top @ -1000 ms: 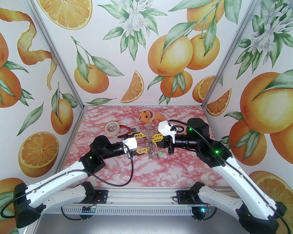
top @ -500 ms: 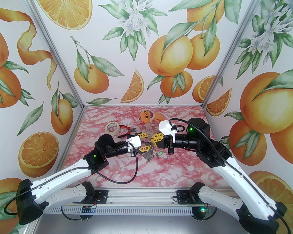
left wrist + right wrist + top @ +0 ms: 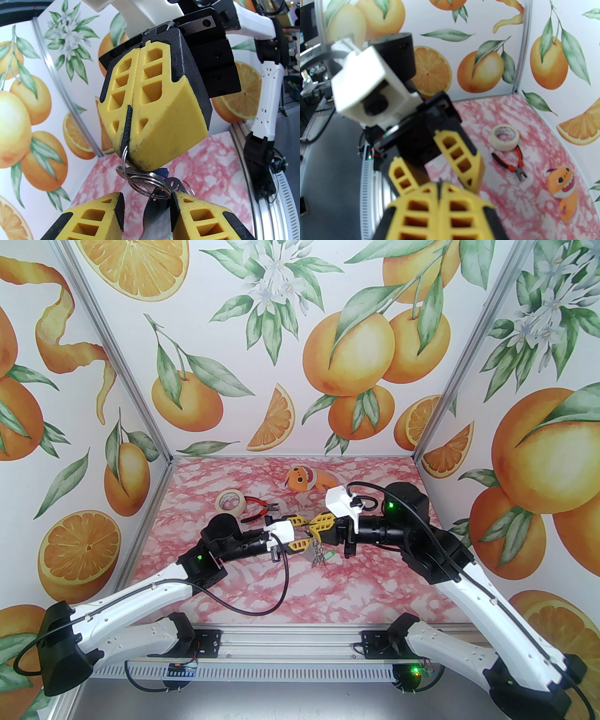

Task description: Remove the keys from the keyring

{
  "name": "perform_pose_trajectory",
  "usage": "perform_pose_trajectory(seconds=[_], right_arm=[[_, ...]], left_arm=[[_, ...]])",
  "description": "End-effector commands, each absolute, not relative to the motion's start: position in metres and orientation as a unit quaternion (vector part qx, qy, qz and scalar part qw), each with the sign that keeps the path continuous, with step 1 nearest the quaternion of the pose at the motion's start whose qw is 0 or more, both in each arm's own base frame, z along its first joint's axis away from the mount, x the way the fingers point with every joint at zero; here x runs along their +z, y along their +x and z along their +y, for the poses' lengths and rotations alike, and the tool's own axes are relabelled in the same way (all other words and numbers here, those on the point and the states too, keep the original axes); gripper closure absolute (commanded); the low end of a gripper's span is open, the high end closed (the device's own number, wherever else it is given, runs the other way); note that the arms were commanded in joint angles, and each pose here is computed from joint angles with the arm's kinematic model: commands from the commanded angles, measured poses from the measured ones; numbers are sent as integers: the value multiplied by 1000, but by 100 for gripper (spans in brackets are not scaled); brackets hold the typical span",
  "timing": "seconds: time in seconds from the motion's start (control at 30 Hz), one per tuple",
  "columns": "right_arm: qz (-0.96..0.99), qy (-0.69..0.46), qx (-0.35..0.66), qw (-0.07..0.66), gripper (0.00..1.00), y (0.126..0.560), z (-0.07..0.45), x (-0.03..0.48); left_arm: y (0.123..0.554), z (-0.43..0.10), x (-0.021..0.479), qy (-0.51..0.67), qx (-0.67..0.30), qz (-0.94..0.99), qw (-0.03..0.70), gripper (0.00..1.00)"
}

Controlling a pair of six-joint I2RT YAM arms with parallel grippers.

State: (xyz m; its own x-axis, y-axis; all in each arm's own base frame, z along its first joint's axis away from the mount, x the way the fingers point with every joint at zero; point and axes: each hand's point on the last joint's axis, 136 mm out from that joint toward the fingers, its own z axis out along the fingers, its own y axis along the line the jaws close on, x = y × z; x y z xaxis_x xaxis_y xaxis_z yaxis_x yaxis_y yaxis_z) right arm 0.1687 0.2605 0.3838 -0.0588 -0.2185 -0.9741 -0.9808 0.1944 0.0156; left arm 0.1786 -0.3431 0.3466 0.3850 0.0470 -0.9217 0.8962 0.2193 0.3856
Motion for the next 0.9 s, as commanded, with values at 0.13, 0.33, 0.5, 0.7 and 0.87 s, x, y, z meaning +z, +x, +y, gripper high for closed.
perform_pose_trajectory(seconds=[0.13, 0.33, 0.5, 0.7, 0.87], right_arm=[[596, -489, 402, 495, 100, 169, 259, 391], [596, -485, 393, 505, 100, 169, 256, 394], [599, -483, 389, 505, 100, 170, 255, 392], [600, -481, 386, 509, 100, 171, 254, 393], [601, -478, 384, 513, 100, 173, 254, 393]], left_arm=[[180, -344, 372, 522, -332, 418, 665, 62], [183, -343, 371, 514, -327, 425, 669, 66], [184, -341, 372, 511, -323, 426, 673, 71], [185, -339, 373, 507, -319, 427, 677, 80], [184, -337, 379, 495, -327, 422, 685, 81]])
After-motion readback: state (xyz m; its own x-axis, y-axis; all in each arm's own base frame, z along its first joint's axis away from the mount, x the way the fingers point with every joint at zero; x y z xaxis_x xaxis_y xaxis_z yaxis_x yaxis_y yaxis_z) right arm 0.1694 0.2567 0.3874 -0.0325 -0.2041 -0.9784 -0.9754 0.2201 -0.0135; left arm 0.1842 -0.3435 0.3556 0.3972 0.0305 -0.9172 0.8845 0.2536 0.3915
